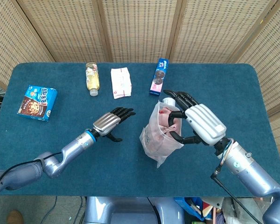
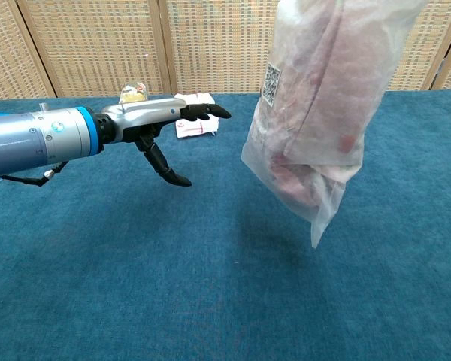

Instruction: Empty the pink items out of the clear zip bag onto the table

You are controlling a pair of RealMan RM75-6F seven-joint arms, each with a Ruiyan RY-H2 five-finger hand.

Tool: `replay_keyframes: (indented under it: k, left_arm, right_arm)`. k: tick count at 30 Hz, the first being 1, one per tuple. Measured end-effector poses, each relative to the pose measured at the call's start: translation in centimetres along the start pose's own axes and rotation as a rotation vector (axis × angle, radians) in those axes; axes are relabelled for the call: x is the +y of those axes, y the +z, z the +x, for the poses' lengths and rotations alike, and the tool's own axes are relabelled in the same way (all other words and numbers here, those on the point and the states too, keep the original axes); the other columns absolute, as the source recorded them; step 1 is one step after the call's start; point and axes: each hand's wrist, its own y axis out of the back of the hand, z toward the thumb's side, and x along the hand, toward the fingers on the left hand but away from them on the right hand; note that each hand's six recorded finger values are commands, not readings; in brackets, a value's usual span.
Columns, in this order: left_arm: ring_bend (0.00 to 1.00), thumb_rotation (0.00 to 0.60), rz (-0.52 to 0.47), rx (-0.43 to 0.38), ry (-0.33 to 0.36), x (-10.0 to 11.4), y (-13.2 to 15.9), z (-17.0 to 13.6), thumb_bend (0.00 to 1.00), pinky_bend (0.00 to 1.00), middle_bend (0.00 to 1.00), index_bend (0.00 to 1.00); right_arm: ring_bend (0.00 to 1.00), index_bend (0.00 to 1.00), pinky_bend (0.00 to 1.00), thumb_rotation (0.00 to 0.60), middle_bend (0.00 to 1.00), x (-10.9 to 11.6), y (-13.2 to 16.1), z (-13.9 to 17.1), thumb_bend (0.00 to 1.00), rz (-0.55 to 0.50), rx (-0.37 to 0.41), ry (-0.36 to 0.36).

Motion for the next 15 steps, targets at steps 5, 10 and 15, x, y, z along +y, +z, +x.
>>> replay_keyframes:
  k: [5, 10, 15]
  left_arm:
    - [0.0, 0.6, -0.014, -0.028, 0.01, -0.5, 0.3, 0.3, 0.2, 0.0, 0.0, 0.02]
    - [0.0, 0.6, -0.021, -0.048, -0.001, -1.1, 1.1, 1.3, 0.21, 0.0, 0.0, 0.02]
    - [0.0, 0.6, -0.021, -0.063, -0.027, -1.6, 2.1, 2.4, 0.2, 0.0, 0.0, 0.14]
  right_arm:
    - [0.0, 0.77, 0.0, 0.6, 0.0, -0.6, 0.9, -0.7, 0.64, 0.006, 0.013, 0.018]
    - [0.0, 0.77, 0.0, 0.6, 0.0, -0.9, 1.6, -1.3, 0.64, 0.01, 0.019, 0.026]
    - [0.0, 0.77, 0.0, 0.6, 0.0, -1.0, 2.1, -1.5, 0.64, 0.017, 0.018, 0.028]
